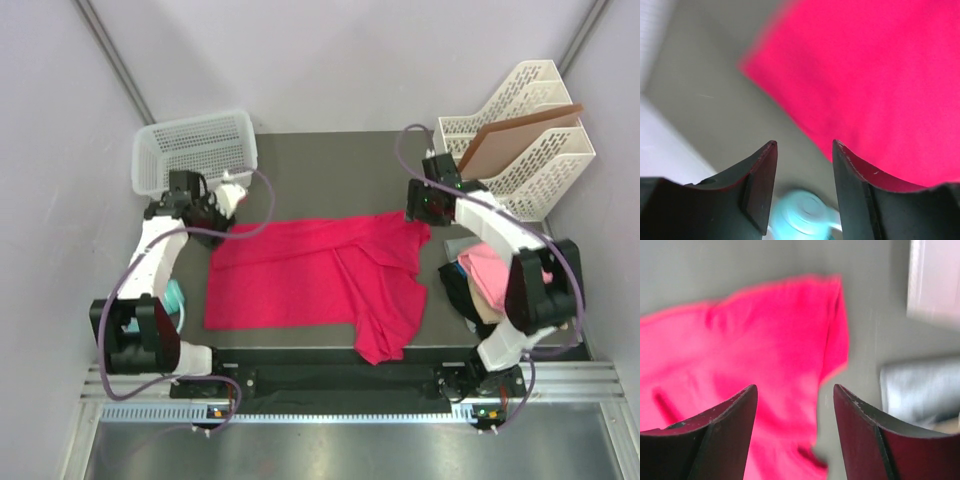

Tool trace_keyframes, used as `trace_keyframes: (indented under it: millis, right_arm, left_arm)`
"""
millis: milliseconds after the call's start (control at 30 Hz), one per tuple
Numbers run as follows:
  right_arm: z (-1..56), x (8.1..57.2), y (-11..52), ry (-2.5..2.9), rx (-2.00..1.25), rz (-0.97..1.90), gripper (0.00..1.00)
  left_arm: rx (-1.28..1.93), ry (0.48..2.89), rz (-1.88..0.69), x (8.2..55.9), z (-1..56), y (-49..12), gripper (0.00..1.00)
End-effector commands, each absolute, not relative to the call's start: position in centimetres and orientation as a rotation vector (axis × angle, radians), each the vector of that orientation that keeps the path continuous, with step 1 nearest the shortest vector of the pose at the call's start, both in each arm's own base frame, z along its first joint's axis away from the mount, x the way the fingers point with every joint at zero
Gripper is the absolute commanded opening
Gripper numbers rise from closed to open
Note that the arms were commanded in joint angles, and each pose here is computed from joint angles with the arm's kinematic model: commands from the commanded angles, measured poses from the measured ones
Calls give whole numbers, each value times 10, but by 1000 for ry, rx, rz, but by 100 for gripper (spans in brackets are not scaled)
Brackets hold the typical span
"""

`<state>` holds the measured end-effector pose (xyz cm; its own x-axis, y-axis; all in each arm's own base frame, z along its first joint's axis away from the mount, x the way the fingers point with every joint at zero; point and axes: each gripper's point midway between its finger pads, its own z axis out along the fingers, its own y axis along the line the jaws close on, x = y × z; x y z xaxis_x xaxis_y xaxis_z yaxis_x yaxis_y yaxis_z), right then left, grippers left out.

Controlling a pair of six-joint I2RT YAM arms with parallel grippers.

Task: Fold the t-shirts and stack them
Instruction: Fold the flattened tshirt in 1/3 of the way, then grap the side of the flattened tshirt closest away from the robot with both arms

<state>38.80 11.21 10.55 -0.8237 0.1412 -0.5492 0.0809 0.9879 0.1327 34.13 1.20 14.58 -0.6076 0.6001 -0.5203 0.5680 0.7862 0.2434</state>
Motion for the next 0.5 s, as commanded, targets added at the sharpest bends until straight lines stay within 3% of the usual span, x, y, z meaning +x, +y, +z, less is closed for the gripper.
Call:
trace_keyframes:
  millis: [0, 233, 467]
  right_arm:
    - [135, 336, 133, 2470, 46, 223, 63]
    - [95, 215, 160, 2623, -107, 290, 64]
    - [91, 140, 184, 2704, -118, 433, 64]
  left_arm:
    - [1185, 2480, -53, 259, 110, 2, 52]
    - [1418, 2496, 37, 202, 88, 12, 53]
    - [1504, 2469, 77, 183, 64, 1, 54]
